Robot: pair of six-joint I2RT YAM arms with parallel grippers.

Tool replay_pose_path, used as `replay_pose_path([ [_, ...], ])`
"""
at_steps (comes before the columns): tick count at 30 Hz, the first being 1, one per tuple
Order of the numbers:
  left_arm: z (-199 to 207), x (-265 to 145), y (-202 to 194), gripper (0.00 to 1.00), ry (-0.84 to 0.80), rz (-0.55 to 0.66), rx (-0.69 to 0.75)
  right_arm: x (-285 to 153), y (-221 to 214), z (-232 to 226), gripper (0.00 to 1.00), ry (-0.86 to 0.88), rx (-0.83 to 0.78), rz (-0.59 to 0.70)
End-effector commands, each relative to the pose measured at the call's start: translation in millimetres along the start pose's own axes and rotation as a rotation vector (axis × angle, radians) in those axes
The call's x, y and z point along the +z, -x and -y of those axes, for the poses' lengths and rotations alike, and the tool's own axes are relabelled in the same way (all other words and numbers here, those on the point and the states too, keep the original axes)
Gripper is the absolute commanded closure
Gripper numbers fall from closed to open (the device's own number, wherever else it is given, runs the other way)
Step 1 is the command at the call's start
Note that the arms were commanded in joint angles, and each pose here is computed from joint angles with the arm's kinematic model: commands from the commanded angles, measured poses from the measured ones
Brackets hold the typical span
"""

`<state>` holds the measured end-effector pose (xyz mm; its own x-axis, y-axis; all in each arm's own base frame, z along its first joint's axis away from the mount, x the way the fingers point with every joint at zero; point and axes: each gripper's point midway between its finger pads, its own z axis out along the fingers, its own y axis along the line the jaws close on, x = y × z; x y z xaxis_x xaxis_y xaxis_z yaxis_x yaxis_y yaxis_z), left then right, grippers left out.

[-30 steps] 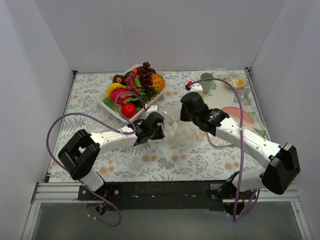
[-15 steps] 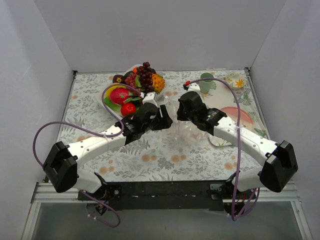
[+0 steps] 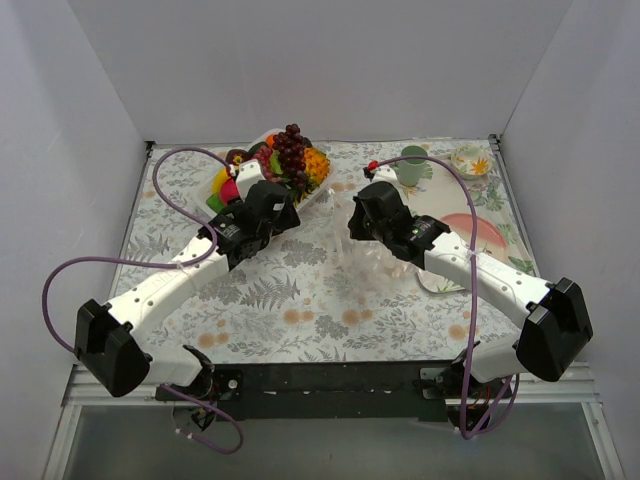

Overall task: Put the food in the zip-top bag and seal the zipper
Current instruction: Pick up the fake fruit from the bin.

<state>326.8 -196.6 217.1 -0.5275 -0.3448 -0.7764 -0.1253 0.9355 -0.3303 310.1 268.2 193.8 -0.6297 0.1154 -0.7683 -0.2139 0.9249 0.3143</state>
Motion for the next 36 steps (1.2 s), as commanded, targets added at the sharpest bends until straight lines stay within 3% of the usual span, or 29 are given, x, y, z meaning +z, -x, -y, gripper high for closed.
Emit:
replay_pose_path([
  [1,-49.5,9.6,21.7,0.23,0.229,0.071,0.077,-0.8,16.9,-9.9,0.99,0.043,0.022,0.046],
  [3,-57.7,15.5,27.5,0.15,0.259,0.079,0.083,-1.0,17.6,-10.8,0.99,0.049,0.022,0.045],
  [5,-57.9,21.5,31.5,0.12,0.253,0.083,0.096,-1.3,17.2,-11.9,0.99,0.057,0.021,0.040],
  [21,-78.2,70.0,12.5,0.02,0.317,0.014,0.165,-8.6,16.5,-14.1,0.99,0.093,0.027,0.042],
  [29,-86.2,86.2,-0.8,0.03,0.321,-0.018,0.149,-9.5,14.1,-14.0,0.99,0.100,0.027,0.039],
  [33,-89.7,90.0,-6.5,0.07,0.323,-0.025,0.147,-10.4,14.9,-14.2,0.99,0.102,0.028,0.041],
  [36,-89.7,91.3,-7.8,0.15,0.324,-0.026,0.148,-10.5,15.0,-14.9,0.99,0.105,0.028,0.041],
])
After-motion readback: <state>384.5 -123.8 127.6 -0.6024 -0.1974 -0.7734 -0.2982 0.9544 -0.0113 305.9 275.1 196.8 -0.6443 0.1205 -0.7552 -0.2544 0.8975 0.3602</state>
